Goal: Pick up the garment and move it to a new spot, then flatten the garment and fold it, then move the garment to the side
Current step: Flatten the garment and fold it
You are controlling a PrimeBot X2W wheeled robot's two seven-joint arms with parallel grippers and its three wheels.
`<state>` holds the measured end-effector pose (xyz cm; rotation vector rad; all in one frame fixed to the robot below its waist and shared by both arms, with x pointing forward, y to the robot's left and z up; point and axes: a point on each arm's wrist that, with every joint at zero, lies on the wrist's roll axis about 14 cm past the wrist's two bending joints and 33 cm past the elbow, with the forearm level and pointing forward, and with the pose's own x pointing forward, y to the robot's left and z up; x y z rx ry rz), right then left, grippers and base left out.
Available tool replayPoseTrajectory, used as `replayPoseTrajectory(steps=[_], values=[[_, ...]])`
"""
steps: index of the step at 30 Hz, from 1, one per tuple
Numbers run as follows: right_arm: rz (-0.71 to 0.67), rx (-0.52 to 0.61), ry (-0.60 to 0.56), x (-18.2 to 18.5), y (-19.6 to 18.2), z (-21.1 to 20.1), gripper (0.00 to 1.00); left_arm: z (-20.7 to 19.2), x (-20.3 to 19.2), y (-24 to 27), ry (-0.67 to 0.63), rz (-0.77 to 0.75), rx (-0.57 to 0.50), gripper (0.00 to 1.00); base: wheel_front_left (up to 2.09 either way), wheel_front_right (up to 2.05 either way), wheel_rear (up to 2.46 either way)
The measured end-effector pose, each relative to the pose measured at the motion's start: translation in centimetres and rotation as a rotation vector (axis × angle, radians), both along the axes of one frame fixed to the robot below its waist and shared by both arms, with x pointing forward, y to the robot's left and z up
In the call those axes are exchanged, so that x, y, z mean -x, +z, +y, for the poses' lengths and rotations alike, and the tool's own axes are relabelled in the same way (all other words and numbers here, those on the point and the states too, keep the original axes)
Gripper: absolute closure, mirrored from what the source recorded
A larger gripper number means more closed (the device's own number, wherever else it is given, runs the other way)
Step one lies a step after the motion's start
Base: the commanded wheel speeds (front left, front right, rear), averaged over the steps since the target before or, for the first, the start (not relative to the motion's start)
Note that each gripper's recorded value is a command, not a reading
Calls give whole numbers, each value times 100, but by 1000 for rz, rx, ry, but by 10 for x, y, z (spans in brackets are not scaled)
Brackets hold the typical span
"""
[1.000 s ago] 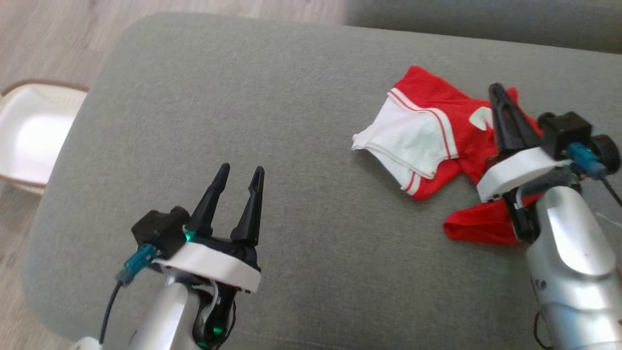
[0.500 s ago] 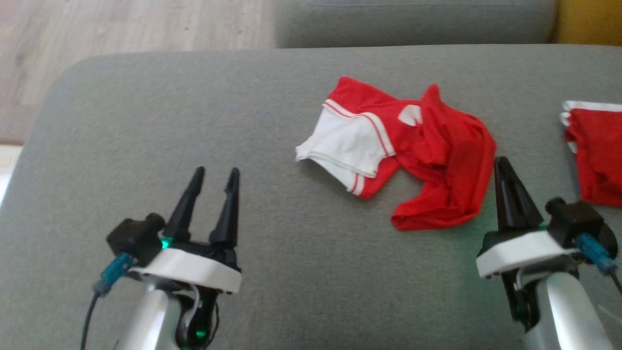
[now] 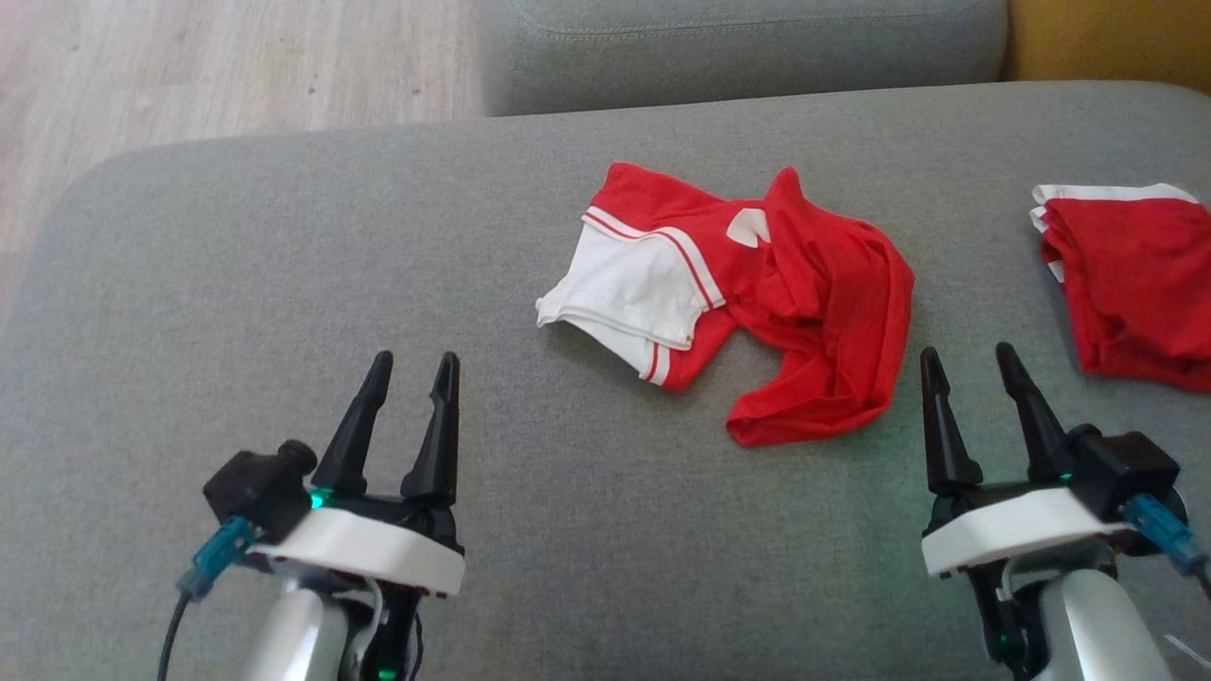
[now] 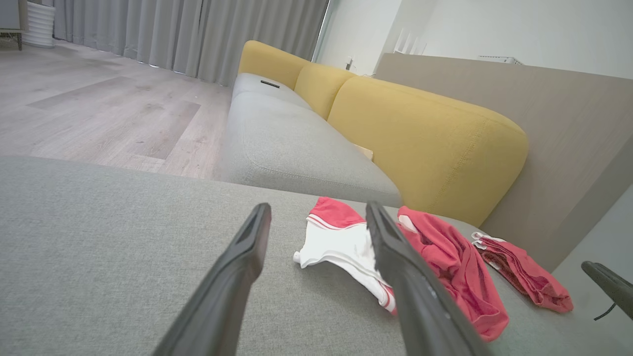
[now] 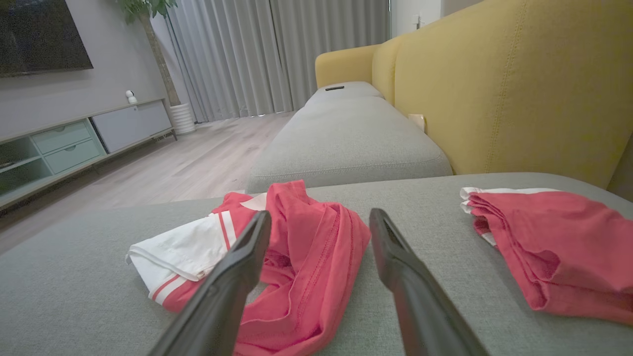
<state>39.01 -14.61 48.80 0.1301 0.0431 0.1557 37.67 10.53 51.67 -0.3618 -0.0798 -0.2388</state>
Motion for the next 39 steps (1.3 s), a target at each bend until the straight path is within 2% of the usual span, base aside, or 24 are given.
replayPoseTrajectory(steps=[7, 15, 21, 28, 35, 39], values=[[4, -3, 28, -7, -3, 10, 0, 5, 0, -6, 13, 18, -1, 0, 0, 0, 0], [58, -41, 155, -34, -13, 57, 0, 13, -3, -15, 35, 45, -8, 0, 0, 0, 0], [194, -85, 247, -48, -46, 93, 0, 23, -6, -22, 63, 68, -18, 0, 0, 0, 0], [372, -210, 305, -58, -81, 126, 0, 37, -7, -29, 105, 91, -23, 0, 0, 0, 0], [456, -237, 315, -75, -101, 141, 0, 45, -8, -34, 131, 110, -26, 0, 0, 0, 0], [457, -233, 314, -90, -102, 145, 0, 51, -8, -37, 152, 123, -25, 0, 0, 0, 0]])
